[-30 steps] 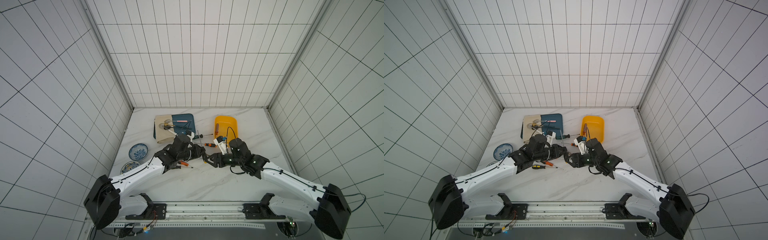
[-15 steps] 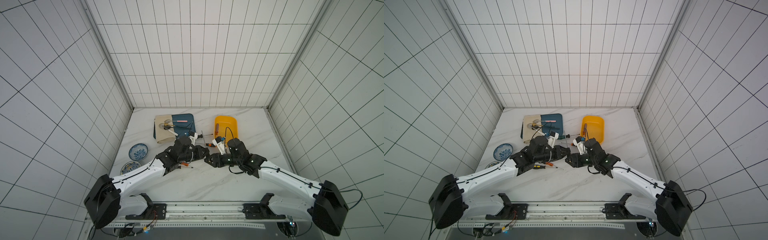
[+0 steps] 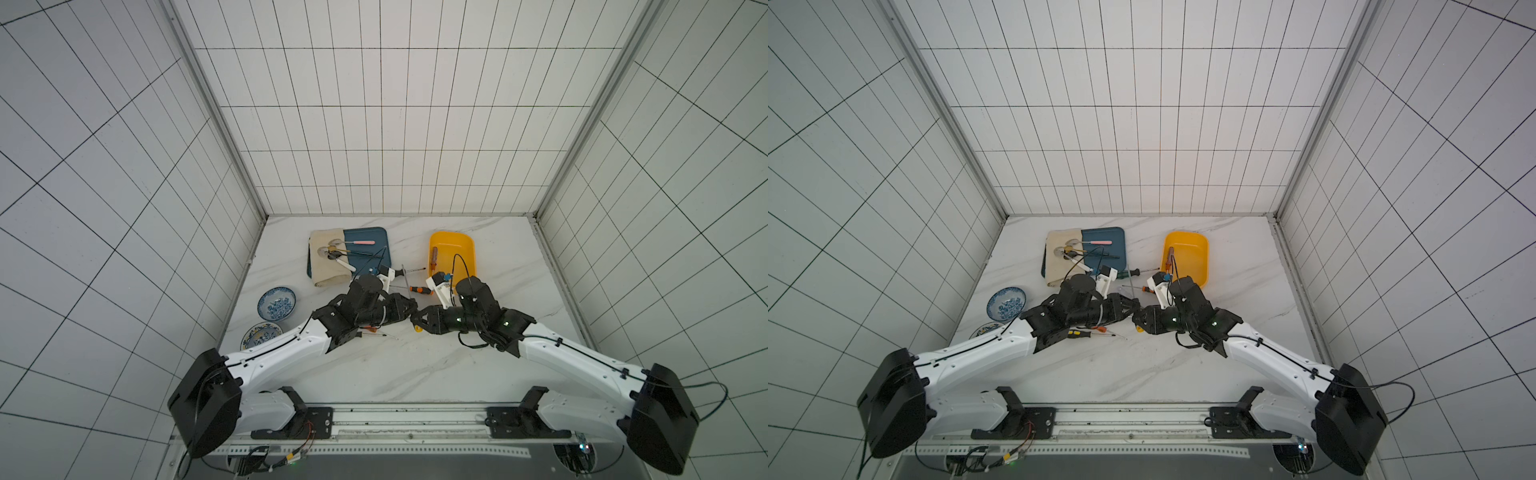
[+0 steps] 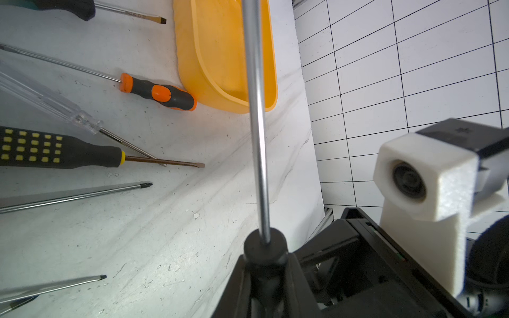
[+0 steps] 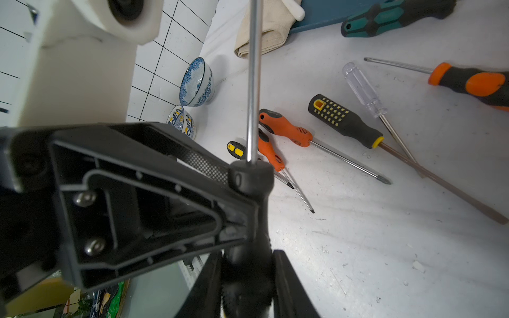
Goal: Put the screwdriver on the desktop into the storage box
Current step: Pick up the screwdriver from the center of the board, then place the screwdriver in the storage box.
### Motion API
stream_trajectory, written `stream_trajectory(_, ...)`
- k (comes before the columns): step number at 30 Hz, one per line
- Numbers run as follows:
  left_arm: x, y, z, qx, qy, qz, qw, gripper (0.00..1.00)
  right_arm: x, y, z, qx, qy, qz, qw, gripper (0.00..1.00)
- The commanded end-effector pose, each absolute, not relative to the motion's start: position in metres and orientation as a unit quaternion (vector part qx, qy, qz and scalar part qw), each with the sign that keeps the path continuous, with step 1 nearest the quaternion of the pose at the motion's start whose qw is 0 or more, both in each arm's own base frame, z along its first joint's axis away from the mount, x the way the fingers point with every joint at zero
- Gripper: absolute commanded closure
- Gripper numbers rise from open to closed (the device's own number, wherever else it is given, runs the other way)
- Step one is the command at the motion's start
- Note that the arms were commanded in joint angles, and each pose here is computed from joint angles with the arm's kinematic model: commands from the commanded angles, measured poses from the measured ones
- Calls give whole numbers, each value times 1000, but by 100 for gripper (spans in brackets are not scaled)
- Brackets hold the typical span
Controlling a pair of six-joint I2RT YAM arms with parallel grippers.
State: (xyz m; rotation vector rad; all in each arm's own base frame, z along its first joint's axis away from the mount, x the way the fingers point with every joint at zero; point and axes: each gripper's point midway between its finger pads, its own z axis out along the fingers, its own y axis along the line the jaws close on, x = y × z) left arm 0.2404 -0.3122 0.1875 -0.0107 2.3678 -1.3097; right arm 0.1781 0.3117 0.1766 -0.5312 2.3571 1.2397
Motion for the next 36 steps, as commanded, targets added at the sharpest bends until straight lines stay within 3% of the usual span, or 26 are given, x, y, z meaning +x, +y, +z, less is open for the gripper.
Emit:
stream_trajectory(1, 240, -313, 203, 10, 841, -485, 240, 83, 178, 315, 182, -200, 846, 446, 214, 87)
stream_trajectory(5, 244, -303, 202, 1, 849, -463, 253, 53, 184, 311, 180, -193, 852, 432, 222, 90)
stream_trajectory(9, 252, -277, 200, -24, 862, -428, 271, 42, 201, 296, 177, -168, 868, 407, 229, 92)
stream_trajectory(20, 238, -219, 184, -66, 873, -384, 293, 38, 288, 237, 172, -75, 921, 293, 246, 92)
stream_trajectory(27, 230, -208, 174, -76, 876, -375, 292, 38, 351, 212, 153, -26, 947, 211, 243, 91)
stream_trajectory(36, 228, -203, 167, -80, 884, -362, 285, 38, 404, 209, 128, -2, 960, 171, 220, 90)
